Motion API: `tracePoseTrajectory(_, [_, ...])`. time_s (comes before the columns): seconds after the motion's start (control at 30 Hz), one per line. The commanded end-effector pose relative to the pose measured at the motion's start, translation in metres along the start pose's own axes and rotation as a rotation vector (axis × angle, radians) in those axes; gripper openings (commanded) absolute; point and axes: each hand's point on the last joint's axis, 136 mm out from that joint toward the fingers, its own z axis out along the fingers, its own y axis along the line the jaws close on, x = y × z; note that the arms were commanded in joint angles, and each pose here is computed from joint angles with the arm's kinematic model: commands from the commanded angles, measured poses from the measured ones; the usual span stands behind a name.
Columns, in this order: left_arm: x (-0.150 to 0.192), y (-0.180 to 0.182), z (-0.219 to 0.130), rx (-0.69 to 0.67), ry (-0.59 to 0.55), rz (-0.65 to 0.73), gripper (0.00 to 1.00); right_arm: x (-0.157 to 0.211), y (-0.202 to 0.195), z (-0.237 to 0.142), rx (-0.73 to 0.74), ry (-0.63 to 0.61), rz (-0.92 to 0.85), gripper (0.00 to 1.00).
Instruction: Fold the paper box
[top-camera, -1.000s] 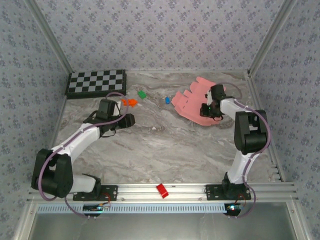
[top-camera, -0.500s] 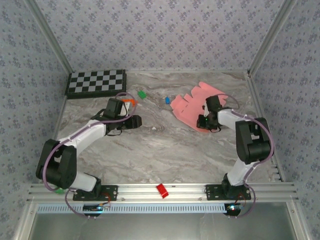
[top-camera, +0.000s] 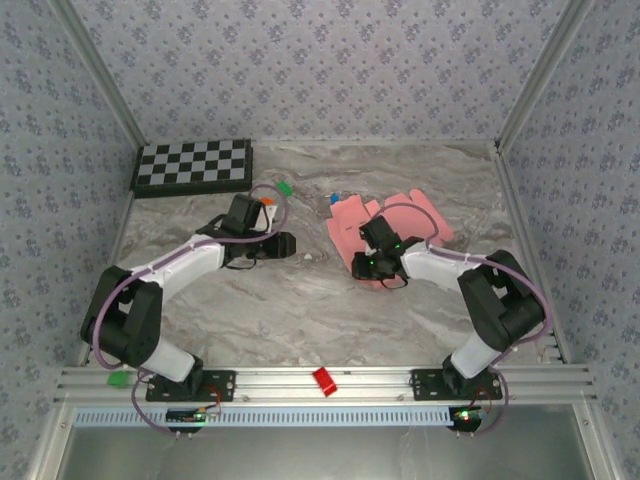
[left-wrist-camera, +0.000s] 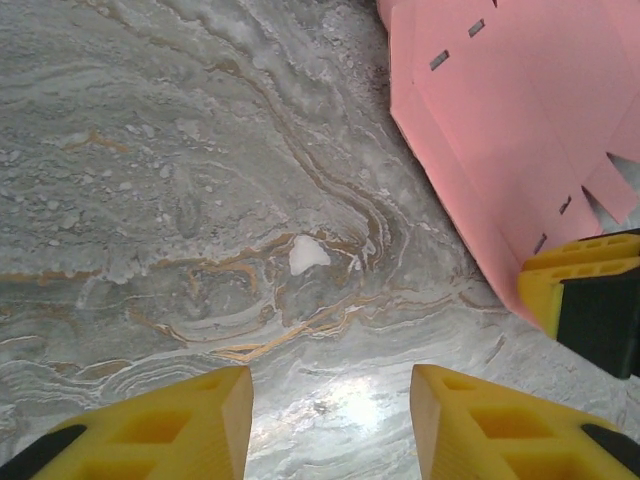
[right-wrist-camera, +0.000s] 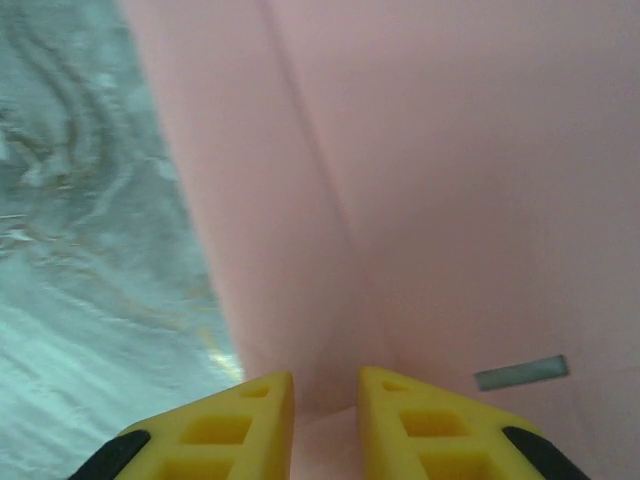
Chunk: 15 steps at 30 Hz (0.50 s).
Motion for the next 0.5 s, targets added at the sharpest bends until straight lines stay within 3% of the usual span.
tracePoseTrajectory(0.0, [-0.017,-0.026,0.000,0.074,-0.035,0.023,0.42,-0.031,0.008,-0.030,0.025,-0.121,0.014,0.25])
tracePoseTrajectory(0.2, [-0.028,-0.058,0.018,0.134,-0.033,0.015,0.31,-0.055,-0.017,-0.061,0.049,-0.199,0.029,0.24])
tracePoseTrajectory(0.47, [-0.043,-0.108,0.075,0.195,0.016,0.017,0.06,-0.090,-0.100,-0.059,0.107,-0.179,0.078,0.13])
